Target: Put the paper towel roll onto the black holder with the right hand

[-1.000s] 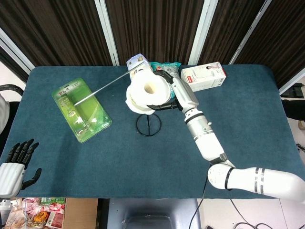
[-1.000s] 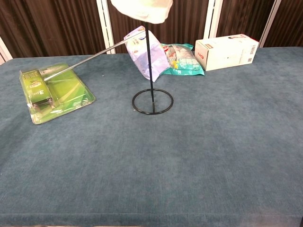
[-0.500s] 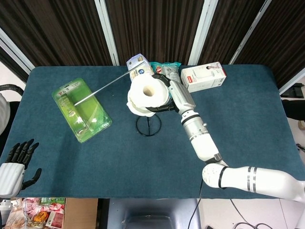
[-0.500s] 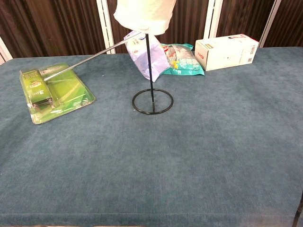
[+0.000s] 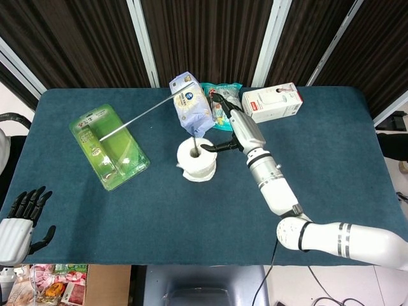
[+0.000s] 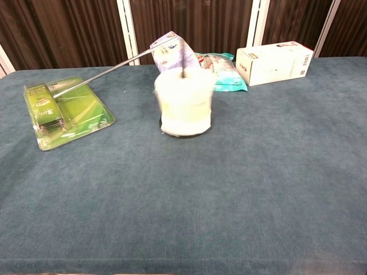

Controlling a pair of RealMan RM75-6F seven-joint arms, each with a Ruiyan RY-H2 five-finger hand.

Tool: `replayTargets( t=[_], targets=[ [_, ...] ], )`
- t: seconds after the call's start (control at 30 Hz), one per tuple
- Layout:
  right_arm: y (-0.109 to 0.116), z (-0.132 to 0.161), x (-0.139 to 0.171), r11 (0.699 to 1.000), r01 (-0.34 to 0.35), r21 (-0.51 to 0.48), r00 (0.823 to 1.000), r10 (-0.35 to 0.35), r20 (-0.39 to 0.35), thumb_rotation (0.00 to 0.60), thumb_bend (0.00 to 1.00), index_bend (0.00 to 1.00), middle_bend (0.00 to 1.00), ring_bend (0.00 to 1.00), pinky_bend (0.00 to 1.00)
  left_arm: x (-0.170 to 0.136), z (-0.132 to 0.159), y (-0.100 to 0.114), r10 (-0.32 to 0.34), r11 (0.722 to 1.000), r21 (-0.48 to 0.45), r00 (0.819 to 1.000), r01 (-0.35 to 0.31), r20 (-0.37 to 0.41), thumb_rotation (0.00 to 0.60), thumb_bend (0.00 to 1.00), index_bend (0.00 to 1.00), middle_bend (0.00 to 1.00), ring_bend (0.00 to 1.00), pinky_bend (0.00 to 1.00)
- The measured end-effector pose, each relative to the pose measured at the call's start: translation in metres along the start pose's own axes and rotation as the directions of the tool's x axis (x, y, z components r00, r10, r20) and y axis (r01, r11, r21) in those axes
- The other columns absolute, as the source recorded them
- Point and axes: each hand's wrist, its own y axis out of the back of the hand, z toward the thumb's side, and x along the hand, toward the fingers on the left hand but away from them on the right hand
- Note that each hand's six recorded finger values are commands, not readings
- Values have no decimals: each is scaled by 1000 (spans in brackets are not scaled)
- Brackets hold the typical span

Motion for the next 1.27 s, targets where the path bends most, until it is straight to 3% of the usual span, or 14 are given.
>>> replayTargets(
  t=[0.2, 0.4, 0.53, 0.63, 0.77, 0.87, 1.0, 1.07, 1.27],
  targets=[
    [4, -2, 2, 1000, 5, 19, 1000, -5, -5, 600, 229, 0, 166, 110, 175, 0, -1, -1, -1, 1000, 0, 1000, 1, 0, 600, 412, 0, 0, 0, 48],
    [7, -9, 22, 988, 13, 152, 998, -5, -56, 600, 229, 0, 23, 1, 23, -1, -1, 1, 10, 1000, -3, 1000, -10, 5, 600, 412, 0, 0, 0, 47],
    [5, -31, 54, 954, 7, 300, 996, 20, -87, 600, 229, 0, 0, 0, 0, -2, 0, 4, 28, 1000, -3, 1000, -28, 11, 600, 416, 0, 0, 0, 44],
    [1, -61, 89, 904, -2, 427, 995, 44, -88, 600, 229, 0, 0, 0, 0, -1, 1, 5, 37, 999, 0, 999, -37, 13, 600, 421, 0, 0, 0, 42],
    [-5, -121, 157, 833, -34, 552, 998, 52, -17, 600, 229, 0, 0, 0, 0, -1, 3, 5, 41, 999, 5, 999, -42, 18, 600, 420, 0, 0, 0, 42],
    [-2, -169, 207, 815, -47, 578, 996, -5, 88, 600, 229, 0, 0, 0, 0, -2, 5, 6, 48, 999, 10, 998, -49, 26, 600, 422, 0, 0, 0, 40],
    [5, -220, 257, 785, -46, 618, 975, -99, 198, 600, 229, 0, 0, 0, 0, -2, 4, 5, 51, 999, 18, 998, -51, 26, 600, 428, 0, 0, 0, 39],
    [8, -236, 280, 761, -55, 647, 964, -128, 231, 600, 229, 0, 0, 0, 0, 0, 4, 3, 48, 999, 19, 999, -48, 23, 600, 431, 0, 0, 0, 39],
    [9, -234, 288, 753, -2, 659, 961, -180, 208, 600, 229, 0, 0, 0, 0, -2, 5, 2, 33, 999, 29, 999, -33, 17, 600, 432, 0, 0, 0, 39]
  ],
)
